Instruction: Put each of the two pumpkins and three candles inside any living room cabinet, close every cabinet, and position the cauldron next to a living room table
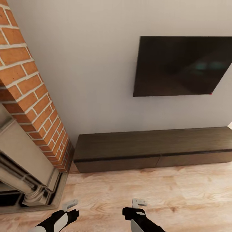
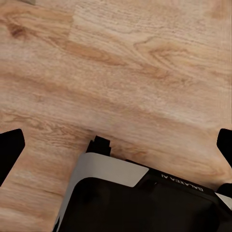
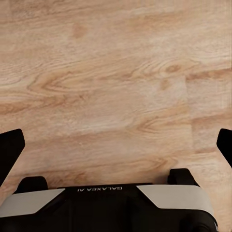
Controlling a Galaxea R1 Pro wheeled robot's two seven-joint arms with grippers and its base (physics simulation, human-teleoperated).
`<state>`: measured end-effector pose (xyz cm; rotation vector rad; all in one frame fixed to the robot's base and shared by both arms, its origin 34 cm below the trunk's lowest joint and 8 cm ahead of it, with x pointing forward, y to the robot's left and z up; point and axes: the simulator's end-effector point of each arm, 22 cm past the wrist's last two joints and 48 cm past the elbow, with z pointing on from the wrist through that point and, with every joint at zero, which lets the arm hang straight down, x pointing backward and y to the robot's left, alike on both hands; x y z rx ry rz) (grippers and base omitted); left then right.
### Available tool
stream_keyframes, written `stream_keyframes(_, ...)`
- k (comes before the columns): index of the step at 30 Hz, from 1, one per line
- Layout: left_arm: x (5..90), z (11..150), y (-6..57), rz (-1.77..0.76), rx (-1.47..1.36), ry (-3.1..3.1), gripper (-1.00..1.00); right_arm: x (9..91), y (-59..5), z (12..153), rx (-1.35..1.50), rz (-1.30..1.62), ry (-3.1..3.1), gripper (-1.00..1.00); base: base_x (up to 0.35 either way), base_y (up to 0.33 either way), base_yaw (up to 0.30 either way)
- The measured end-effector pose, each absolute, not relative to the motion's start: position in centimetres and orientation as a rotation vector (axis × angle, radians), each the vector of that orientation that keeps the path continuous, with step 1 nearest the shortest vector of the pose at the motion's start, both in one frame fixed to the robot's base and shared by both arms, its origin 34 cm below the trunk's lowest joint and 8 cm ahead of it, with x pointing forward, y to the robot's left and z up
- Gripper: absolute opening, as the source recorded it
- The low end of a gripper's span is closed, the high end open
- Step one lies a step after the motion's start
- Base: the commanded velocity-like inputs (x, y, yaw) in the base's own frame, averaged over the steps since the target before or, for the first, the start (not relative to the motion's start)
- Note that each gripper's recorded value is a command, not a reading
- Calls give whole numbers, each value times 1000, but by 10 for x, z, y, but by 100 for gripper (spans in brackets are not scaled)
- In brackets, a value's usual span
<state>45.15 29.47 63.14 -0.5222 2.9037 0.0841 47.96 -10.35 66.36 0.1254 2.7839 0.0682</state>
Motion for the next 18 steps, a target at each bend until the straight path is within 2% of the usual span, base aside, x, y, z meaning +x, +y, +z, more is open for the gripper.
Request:
stream_keyframes(7, 454, 634, 295, 83, -521, 2896, 100, 482, -105, 666, 127, 67, 2778, 100, 12, -156, 240)
stream_keyframes(18, 459, 638, 295, 79, -519, 2884, 100, 487, -107, 670, 128, 65, 2762, 100, 2, -16, 233)
